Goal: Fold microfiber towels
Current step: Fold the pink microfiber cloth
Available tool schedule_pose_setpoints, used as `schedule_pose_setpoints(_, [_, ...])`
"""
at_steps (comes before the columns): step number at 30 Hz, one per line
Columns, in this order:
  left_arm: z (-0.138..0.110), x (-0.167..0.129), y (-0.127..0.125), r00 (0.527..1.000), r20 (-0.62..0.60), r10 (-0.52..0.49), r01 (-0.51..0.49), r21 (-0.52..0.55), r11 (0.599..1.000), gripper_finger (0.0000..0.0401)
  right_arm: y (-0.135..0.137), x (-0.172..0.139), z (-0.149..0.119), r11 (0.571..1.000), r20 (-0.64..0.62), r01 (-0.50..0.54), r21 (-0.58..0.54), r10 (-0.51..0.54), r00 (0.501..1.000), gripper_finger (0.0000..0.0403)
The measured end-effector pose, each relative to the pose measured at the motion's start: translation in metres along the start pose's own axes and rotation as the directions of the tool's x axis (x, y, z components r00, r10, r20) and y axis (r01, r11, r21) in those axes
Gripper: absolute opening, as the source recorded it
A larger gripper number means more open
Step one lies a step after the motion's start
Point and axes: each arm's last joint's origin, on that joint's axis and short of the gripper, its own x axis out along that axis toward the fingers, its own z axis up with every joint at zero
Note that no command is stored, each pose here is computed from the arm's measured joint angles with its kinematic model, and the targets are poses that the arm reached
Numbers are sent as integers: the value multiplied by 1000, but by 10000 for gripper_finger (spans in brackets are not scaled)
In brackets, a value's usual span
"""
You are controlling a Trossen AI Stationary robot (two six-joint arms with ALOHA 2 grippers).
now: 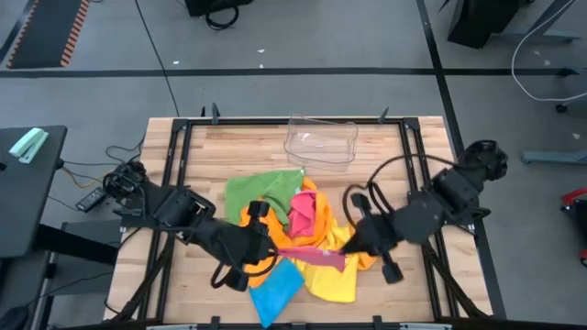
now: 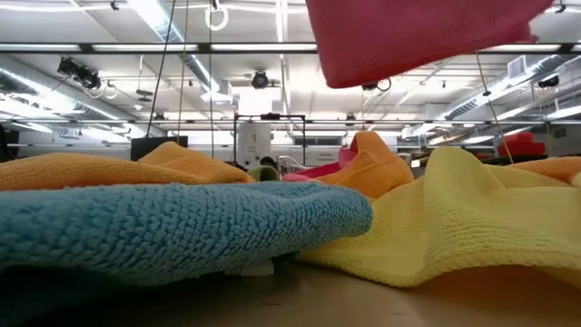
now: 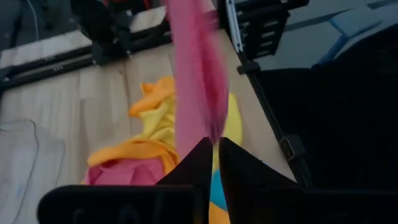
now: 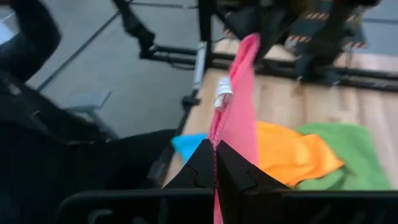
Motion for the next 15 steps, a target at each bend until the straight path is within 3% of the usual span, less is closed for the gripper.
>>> schedule_pose_setpoints(11, [-1,32,-17,999,-39,-31,32,35,999,9,21,17,-23,997,-32,64,41,-63,997,4])
schedule_pose_setpoints(15, [-3,40,-21,998,-55,-23,25,41,999,50,13,21,-23,988,-44,108,110,-103,994,4])
